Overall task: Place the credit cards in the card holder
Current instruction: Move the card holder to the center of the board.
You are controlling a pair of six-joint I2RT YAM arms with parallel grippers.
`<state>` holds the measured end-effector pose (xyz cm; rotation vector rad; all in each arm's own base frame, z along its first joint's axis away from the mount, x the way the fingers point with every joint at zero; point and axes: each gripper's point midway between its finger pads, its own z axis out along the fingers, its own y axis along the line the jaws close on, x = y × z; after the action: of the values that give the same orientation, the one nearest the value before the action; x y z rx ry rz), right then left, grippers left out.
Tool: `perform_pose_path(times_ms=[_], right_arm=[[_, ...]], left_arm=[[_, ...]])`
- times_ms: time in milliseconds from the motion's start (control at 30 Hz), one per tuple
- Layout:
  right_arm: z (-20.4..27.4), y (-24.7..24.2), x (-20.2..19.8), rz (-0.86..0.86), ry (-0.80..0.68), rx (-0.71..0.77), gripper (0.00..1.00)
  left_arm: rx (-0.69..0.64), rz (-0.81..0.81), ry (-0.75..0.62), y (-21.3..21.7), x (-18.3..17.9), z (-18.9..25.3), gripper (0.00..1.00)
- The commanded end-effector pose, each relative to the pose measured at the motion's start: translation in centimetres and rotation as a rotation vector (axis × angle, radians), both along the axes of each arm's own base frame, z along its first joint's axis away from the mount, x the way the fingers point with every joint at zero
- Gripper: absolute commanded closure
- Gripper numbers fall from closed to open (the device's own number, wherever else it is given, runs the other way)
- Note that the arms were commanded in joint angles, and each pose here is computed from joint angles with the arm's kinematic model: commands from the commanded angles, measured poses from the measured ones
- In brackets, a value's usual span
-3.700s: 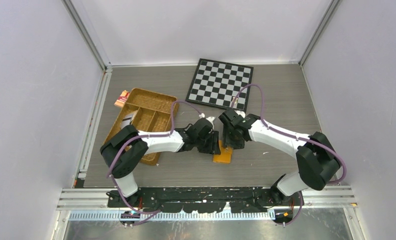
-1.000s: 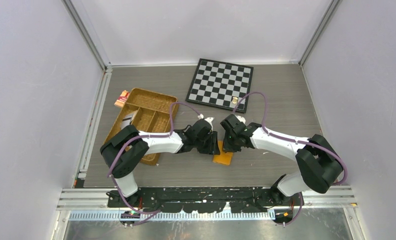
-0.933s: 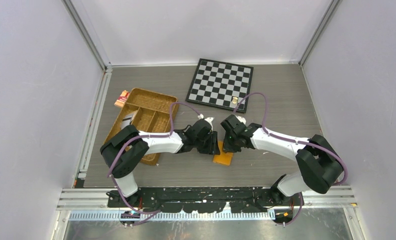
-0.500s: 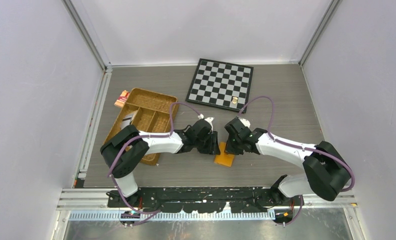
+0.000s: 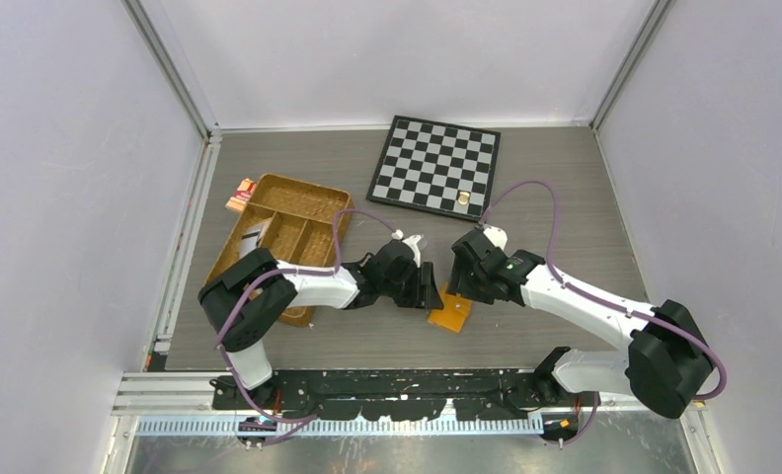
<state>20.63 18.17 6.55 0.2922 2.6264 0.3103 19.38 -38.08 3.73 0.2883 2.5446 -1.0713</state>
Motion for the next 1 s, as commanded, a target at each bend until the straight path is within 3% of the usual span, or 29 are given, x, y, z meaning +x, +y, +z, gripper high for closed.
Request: perform_pose_path(times_ms=[0,167,367,633,800,967], right_arm=[[0.1,-1.1,-0.1,-0.074,-0.002,-0.017,0.41],[-1.1,-0.9,-0.4,-0.07,0.006,0.018,0.3],[-2.9,-0.8,-0.8,-0.09,0.032,0.068,0.29],[-2.7,4.9,-0.4,0.052,0.009,0.349,0.42],[-2.0,8.7,1.2,0.148,-0.04,0.402,0.47],[-2.1,10.7,3.3,0.21,-0.073,0.348,0.47]], left_arm=[[-0.066,-0.002,-0.019,-0.8,-0.2,1.1,0.5],[-0.043,-0.01,-0.065,0.1,0.0,2.0,0.4],[-0.039,-0.057,-0.074,1.2,-0.5,2.9,0.33],[-0.034,-0.023,-0.077,4.1,-0.6,3.4,0.34],[-0.061,0.072,-0.075,5.8,-0.2,3.0,0.34],[-0.007,0.15,-0.087,8.1,0.4,1.7,0.37]])
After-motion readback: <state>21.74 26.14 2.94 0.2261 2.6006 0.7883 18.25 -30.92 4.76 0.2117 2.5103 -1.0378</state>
